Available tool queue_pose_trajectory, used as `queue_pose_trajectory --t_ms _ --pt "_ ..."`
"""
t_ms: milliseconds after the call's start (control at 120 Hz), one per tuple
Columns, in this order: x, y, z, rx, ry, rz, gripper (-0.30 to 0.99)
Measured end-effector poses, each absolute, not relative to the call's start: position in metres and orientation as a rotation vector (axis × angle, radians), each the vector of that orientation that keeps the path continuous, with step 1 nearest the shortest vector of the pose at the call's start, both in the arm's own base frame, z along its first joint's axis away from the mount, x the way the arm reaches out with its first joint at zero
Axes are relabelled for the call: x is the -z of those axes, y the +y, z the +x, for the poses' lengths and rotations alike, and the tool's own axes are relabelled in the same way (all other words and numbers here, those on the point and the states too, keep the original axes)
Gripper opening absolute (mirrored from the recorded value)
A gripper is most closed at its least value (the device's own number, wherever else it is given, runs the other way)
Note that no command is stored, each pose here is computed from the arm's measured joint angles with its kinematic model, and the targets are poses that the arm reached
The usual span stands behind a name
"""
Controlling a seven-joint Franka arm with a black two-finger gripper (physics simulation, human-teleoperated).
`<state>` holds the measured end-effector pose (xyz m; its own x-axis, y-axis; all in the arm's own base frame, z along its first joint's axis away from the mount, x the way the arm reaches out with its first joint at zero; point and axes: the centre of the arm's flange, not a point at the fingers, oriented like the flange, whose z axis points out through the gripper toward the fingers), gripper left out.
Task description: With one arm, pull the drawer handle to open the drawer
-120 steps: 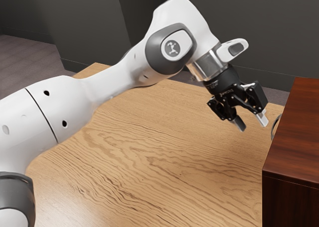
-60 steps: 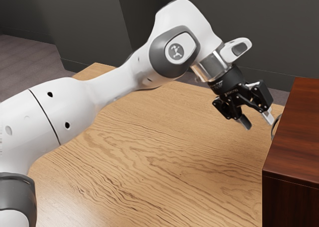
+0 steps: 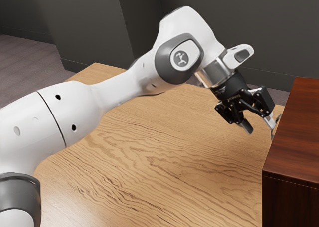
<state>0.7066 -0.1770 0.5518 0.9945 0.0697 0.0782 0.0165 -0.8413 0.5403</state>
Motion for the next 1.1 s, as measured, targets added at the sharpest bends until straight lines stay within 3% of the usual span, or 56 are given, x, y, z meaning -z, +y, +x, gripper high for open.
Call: queue_pose_trajectory --t_ms 1100 --pt "-0.53 -0.162 0.724 -0.18 0.127 2.57 0.4"
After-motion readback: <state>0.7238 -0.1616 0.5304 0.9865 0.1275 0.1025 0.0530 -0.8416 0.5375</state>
